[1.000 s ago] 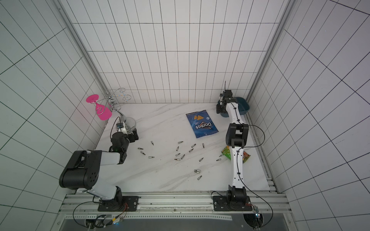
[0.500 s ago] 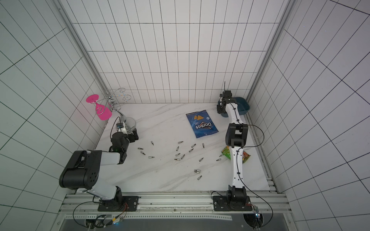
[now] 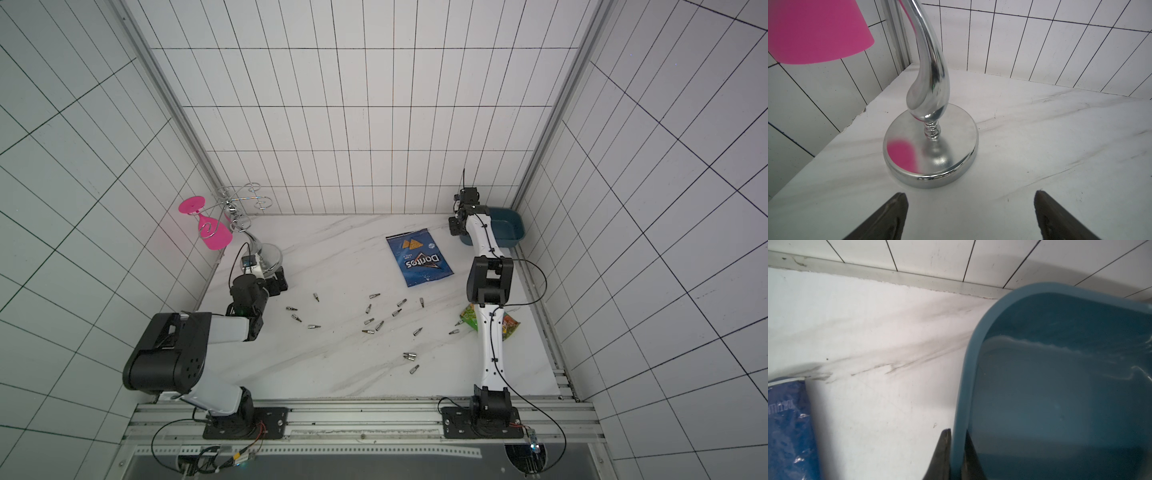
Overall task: Put the bit on the desktop into the storage box
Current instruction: Pick up the storage box at the corner of the board, then place the storage box at the center of the board.
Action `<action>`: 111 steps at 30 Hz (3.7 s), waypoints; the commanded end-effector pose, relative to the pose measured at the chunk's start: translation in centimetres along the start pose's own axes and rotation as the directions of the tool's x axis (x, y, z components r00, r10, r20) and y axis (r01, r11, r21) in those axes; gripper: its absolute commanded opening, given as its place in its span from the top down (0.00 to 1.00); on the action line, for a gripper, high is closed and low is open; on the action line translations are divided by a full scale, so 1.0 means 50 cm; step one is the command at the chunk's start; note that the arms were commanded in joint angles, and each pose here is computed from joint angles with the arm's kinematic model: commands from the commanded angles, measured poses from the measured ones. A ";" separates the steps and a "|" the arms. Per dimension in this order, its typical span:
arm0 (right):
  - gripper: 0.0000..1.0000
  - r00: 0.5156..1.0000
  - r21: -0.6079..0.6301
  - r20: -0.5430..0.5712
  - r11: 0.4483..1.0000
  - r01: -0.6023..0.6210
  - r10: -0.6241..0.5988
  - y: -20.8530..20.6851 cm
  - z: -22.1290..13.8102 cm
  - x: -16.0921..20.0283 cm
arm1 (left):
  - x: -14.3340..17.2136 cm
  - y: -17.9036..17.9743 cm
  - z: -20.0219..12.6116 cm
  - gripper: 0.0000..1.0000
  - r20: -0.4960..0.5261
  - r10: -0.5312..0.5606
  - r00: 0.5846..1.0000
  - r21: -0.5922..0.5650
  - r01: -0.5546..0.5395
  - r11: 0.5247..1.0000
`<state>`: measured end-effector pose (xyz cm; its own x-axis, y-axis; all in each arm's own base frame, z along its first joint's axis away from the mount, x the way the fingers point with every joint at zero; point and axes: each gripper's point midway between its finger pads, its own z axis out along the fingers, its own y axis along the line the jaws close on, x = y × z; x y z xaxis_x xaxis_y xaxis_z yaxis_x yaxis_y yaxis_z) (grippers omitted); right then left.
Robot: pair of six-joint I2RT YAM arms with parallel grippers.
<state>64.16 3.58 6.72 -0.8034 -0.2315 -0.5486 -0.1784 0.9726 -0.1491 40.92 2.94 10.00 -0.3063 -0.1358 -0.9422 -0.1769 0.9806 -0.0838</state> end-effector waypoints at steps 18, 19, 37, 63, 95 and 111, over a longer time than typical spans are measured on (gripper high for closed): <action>1.00 0.993 0.026 0.028 0.993 0.113 -0.114 0.081 -0.175 -0.052 | -0.030 -0.005 0.000 0.02 0.040 -0.005 0.999 0.010 0.005 1.000; 1.00 0.992 0.028 0.044 0.993 0.118 -0.119 0.086 -0.202 -0.062 | -0.029 -0.005 0.000 0.02 0.038 -0.003 0.999 0.010 0.003 1.000; 1.00 0.896 -0.012 0.117 0.902 0.433 -0.428 0.430 -0.458 -0.054 | -0.030 -0.005 0.000 0.02 0.040 -0.004 0.999 0.013 0.004 1.000; 1.00 0.691 -0.468 0.159 0.563 0.681 -0.705 0.865 -0.495 0.218 | -0.029 -0.005 0.000 0.02 0.039 -0.005 0.999 0.013 0.004 1.000; 0.80 0.517 -0.483 0.118 0.406 0.776 -0.848 0.894 -0.421 0.369 | -0.029 -0.005 0.000 0.02 0.039 -0.006 0.999 0.012 0.005 1.000; 0.49 0.632 -0.468 0.133 0.514 0.719 -0.763 0.857 -0.475 0.297 | -0.032 -0.005 -0.001 0.02 0.042 -0.004 0.999 0.010 0.003 1.000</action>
<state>30.55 42.76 7.30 -0.2507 -0.9304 -0.2672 -0.9552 0.2827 -0.0880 40.92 2.94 10.00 -0.3062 -0.1361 -0.9422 -0.1771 0.9806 -0.0842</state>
